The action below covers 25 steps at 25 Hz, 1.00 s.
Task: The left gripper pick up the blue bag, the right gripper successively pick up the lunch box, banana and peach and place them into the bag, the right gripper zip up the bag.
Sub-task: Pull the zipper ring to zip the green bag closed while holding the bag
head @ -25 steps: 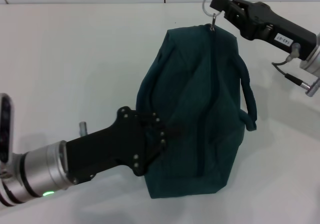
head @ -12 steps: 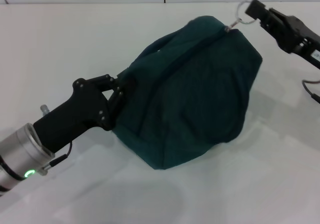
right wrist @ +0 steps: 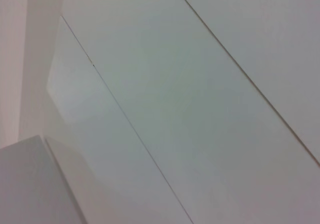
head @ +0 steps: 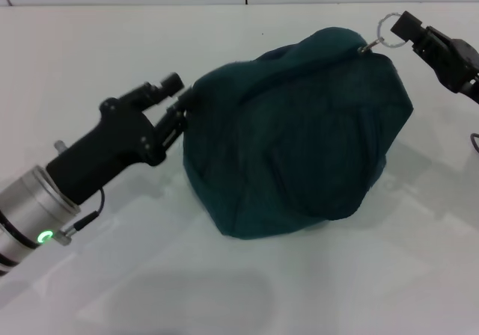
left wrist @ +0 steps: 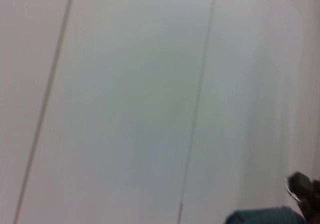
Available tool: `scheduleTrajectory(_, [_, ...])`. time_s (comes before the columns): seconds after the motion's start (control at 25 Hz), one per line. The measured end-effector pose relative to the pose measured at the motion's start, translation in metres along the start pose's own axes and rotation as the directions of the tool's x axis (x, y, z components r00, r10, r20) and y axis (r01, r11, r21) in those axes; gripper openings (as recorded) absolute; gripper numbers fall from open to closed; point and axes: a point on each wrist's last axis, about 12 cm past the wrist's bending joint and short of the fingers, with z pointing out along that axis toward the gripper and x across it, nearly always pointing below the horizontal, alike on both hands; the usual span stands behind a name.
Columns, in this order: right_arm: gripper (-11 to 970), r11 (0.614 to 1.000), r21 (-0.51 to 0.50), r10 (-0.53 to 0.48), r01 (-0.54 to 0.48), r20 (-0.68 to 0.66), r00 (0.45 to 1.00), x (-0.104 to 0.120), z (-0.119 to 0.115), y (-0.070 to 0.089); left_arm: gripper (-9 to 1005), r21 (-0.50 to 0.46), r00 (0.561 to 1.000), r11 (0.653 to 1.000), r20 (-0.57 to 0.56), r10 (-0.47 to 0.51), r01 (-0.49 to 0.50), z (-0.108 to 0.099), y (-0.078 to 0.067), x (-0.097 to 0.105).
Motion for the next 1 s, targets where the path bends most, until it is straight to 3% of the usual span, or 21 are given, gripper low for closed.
scheduleTrajectory(0.12, [22, 1.000, 0.003, -0.002, 0.002, -0.001, 1.000, 0.000, 0.000, 0.000, 326, -0.005, 0.999, 0.999, 0.015, -0.052, 0.052, 0.001, 0.004, -0.005])
scheduleTrajectory(0.24, [23, 1.000, 0.003, -0.004, 0.004, -0.002, 1.000, -0.001, 0.000, -0.001, 449, 0.040, 0.994, 0.993, -0.009, -0.111, 0.111, 0.010, 0.014, -0.018])
scheduleTrajectory(0.4, [25, 1.000, 0.014, -0.005, 0.005, -0.007, 1.000, -0.001, 0.001, -0.003, 625, 0.161, 0.991, 0.982, -0.105, -0.082, 0.098, 0.030, 0.029, -0.054])
scheduleTrajectory(0.56, [27, 1.000, 0.022, -0.007, 0.008, -0.013, 1.000, -0.001, 0.002, -0.004, 777, 0.277, 0.957, 0.958, -0.291, 0.006, 0.078, 0.062, 0.037, -0.110])
scheduleTrajectory(0.76, [29, 0.999, 0.035, -0.011, 0.012, -0.020, 1.000, -0.001, 0.003, -0.006, 835, 0.297, 0.810, 0.954, -0.571, 0.136, 0.049, 0.120, 0.021, -0.161])
scheduleTrajectory(0.88, [30, 0.999, 0.041, -0.013, 0.014, -0.027, 1.000, -0.001, 0.004, -0.007, 870, 0.334, 0.688, 0.943, -0.683, 0.244, -0.003, 0.156, -0.005, -0.171])
scheduleTrajectory(1.0, [32, 0.999, 0.034, -0.015, 0.016, -0.034, 0.999, -0.001, 0.007, -0.007, 890, 0.374, 0.605, 0.925, -0.722, 0.336, -0.067, 0.178, -0.029, -0.169])
